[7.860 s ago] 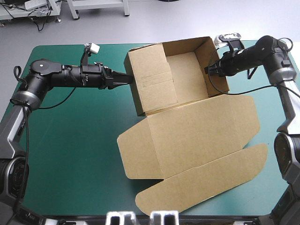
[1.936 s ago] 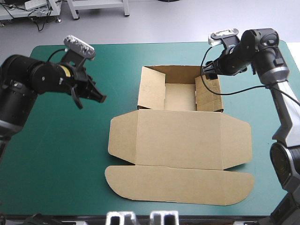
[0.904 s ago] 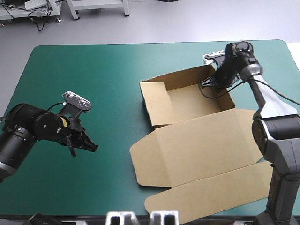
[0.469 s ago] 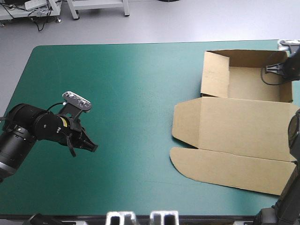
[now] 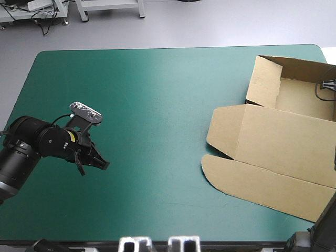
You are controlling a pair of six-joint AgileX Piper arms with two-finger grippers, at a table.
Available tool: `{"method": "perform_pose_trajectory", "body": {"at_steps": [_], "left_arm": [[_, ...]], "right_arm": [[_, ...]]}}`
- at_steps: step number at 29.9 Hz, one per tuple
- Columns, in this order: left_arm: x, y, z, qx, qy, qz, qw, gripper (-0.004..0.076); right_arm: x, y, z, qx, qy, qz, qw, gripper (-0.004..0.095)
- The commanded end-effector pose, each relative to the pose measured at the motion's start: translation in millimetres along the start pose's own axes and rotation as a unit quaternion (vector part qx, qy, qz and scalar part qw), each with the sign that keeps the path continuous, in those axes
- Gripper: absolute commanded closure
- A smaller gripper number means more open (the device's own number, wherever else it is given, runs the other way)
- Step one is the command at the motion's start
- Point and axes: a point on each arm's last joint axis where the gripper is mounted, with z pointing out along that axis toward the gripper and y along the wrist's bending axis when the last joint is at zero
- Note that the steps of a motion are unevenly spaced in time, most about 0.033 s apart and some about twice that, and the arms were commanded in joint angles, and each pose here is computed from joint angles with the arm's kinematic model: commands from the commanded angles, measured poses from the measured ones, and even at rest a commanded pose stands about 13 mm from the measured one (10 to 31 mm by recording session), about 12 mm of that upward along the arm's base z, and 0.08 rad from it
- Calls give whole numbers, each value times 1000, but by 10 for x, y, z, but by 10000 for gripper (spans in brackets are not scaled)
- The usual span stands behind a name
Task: Fold the box
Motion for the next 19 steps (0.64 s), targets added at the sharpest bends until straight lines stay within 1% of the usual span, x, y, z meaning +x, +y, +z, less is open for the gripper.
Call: {"method": "perform_pose_trajectory", "body": {"at_steps": [1,2,4,5,7,9,11,14,17,19], "left_arm": [[7,-4,-112,-2,-17,-2,1000,727],[7,-6,-112,-1,-17,-2,1000,727],[7,-6,-112,-1,-17,-2,1000,727],[7,-6,-112,-1,-17,-2,1000,727],[4,-5,-112,-2,-19,-2,1000,727],[4,-5,-112,-2,-19,-2,1000,727],[4,-5,-112,-2,-19,-2,1000,727],[4,-5,-112,-2,-19,-2,1000,727],[2,-5,-112,-2,-20,-2,1000,727],[0,-4,-112,-2,-21,-2,1000,727]], "right_arm": [[-46,-56,-371,17,-53,-19,998,567],[-43,-63,-372,17,-52,-18,998,470],[-56,-74,-394,22,-57,-14,998,226],[-62,-76,-406,23,-60,-7,998,129],[-82,-83,-463,25,-67,-1,997,31],[-103,-85,-557,25,-74,3,997,29],[-146,-79,-719,21,-102,24,994,48],[-173,-8,-1044,-8,-152,37,988,114],[-158,137,-1404,-74,-207,35,975,222],[-125,268,-1647,-127,-243,15,962,347]]}}
